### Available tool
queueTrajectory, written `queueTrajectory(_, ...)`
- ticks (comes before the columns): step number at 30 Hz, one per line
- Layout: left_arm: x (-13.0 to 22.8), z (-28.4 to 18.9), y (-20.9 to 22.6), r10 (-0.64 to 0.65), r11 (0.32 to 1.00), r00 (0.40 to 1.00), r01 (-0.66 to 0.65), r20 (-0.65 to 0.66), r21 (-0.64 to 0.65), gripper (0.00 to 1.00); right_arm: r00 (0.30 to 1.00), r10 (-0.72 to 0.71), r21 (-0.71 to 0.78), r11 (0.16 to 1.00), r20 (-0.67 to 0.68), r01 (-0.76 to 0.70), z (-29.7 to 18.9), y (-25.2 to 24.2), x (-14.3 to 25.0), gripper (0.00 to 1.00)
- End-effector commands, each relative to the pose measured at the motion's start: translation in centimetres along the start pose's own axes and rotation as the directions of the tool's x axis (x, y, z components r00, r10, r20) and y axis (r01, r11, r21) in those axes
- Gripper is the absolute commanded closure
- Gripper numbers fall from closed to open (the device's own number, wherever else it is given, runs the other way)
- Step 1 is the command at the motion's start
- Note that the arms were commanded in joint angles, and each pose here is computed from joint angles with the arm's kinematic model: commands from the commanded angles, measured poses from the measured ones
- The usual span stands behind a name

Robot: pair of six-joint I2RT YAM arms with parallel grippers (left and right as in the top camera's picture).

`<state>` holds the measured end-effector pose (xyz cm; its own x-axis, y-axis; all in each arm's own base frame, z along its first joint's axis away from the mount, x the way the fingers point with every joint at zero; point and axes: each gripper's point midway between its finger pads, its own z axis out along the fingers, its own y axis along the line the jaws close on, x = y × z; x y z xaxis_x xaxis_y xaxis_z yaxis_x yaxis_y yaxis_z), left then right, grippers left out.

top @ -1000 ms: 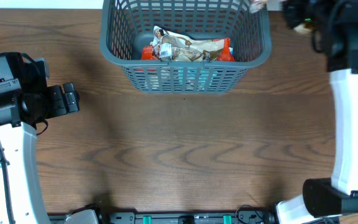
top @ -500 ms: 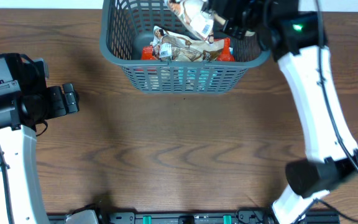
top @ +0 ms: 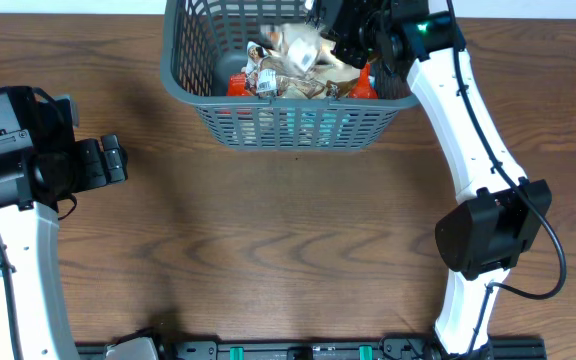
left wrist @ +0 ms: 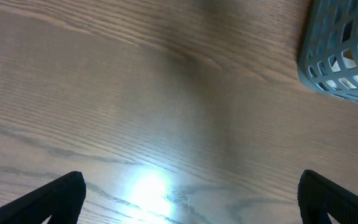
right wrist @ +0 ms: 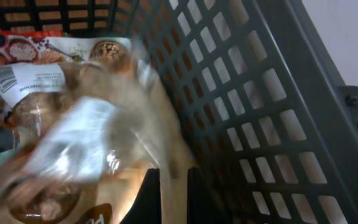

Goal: Pack container

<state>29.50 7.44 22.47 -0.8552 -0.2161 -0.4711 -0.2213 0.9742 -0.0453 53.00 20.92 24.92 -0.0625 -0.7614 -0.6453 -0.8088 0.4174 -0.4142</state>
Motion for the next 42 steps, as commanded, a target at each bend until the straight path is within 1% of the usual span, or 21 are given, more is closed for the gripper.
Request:
queueTrajectory(1,0.1,-0.5,0.1,0.0,1.0,1.0,0.0,0.01,-0.003,0.01,0.999,0.018,0.003,1.0,0.029,-0.018,-0.4,-0.2,-1.1,0.98)
queueTrajectory(2,0.1,-0.5,0.0,0.0,1.0,1.0,0.0,0.011,-0.003,0.01,0.999,0.017,0.008,1.0,0.027,-0.017,-0.4,-0.3,-1.1,0.83)
queueTrajectory(3,0.1,-0.5,0.0,0.0,1.0,1.0,0.0,0.011,-0.003,0.01,0.999,0.025,0.016,1.0,0.021,-0.025,-0.4,-0.4,-1.0,0.58)
queueTrajectory(4,0.1,-0.6,0.0,0.0,1.0,1.0,0.0,0.013,-0.003,0.01,0.999,0.037,0.028,0.999,0.014,-0.037,-0.4,-0.6,-0.8,0.49)
queueTrajectory(9,0.1,-0.6,0.0,0.001,1.0,1.0,-0.001,0.014,-0.003,0.01,0.999,0.051,0.06,0.997,0.008,-0.052,-1.2,-1.4,-0.9,0.48)
queueTrajectory(11,0.1,-0.6,0.0,0.001,1.0,1.0,-0.001,0.015,-0.003,0.01,0.999,0.048,0.088,0.995,0.027,-0.05,-2.4,-2.1,-1.6,0.42)
queueTrajectory(13,0.1,-0.6,0.0,0.001,1.0,1.0,-0.001,0.015,-0.003,0.01,0.997,0.062,0.16,0.985,0.049,-0.069,-4.3,-3.8,-2.6,0.37)
queueTrajectory(16,0.1,-0.6,0.0,0.001,1.0,1.0,-0.001,0.015,-0.003,0.01,0.982,0.154,0.32,0.93,0.112,-0.182,-8.8,-7.7,-3.8,0.32)
queueTrajectory(19,0.1,-0.6,0.1,0.001,1.0,1.0,-0.001,0.016,-0.005,0.01,0.948,0.266,0.442,0.839,0.174,-0.317,-14.4,-11.2,-3.4,0.3)
queueTrajectory(20,0.1,-0.6,0.1,0.001,1.0,1.0,-0.001,0.016,-0.007,0.01,0.925,0.324,0.485,0.788,0.197,-0.379,-16.5,-12.3,-2.6,0.29)
queueTrajectory(22,0.0,-0.6,0.1,0.001,1.0,1.0,-0.001,0.02,-0.007,0.01,0.85,0.465,0.56,0.648,0.247,-0.517,-20.8,-14.1,0.2,0.27)
queueTrajectory(24,-0.3,-0.7,0.1,0.002,1.0,1.0,-0.001,0.03,-0.007,0.01,0.759,0.582,0.591,0.514,0.292,-0.622,-24.6,-14.7,3.3,0.25)
queueTrajectory(25,-0.3,-0.7,0.1,0.002,1.0,0.999,-0.002,0.032,-0.007,0.01,0.727,0.616,0.593,0.475,0.303,-0.65,-25.7,-14.7,4.4,0.24)
queueTrajectory(27,-0.9,-0.7,0.1,0.011,1.0,0.998,-0.011,0.054,-0.008,0.01,0.63,0.706,0.605,0.357,0.324,-0.712,-28.6,-14.3,7.9,0.14)
queueTrajectory(28,-1.4,-0.8,0.1,0.047,0.999,0.996,-0.046,0.074,-0.011,0.01,0.57,0.751,0.608,0.29,0.334,-0.739,-29.8,-14.0,9.8,0.07)
queueTrajectory(29,-1.9,-0.8,0.0,0.086,0.996,0.992,-0.085,0.093,-0.013,0.01,0.53,0.778,0.601,0.255,0.338,-0.758,-30.5,-13.6,10.9,0.04)
queueTrajectory(30,-2.4,-0.8,-0.3,0.112,0.994,0.987,-0.111,0.116,-0.014,0.01,0.505,0.798,0.592,0.242,0.329,-0.769,-31.0,-13.2,11.9,0.01)
queueTrajectory(32,-3.5,-1.0,-1.1,0.174,0.985,0.972,-0.175,0.16,-0.014,0.01,0.449,0.842,0.59,0.207,0.299,-0.78,-31.8,-12.3,14.4,0.01)
queueTrajectory(35,-3.8,-1.1,-3.2,0.263,0.963,0.947,-0.268,0.183,0.004,0.01,0.388,0.889,0.617,0.168,0.242,-0.769,-32.4,-10.8,17.2,0.01)
queueTrajectory(39,-2.8,-1.9,-6.2,0.335,0.936,0.923,-0.349,0.189,0.044,0.01,0.323,0.934,0.634,0.159,0.15,-0.757,-32.0,-8.3,19.1,0.01)
queueTrajectory(42,-1.9,-3.2,-7.4,0.373,0.922,0.906,-0.387,0.201,0.033,0.01,0.286,0.952,0.634,0.157,0.105,-0.757,-31.5,-6.9,19.9,0.01)
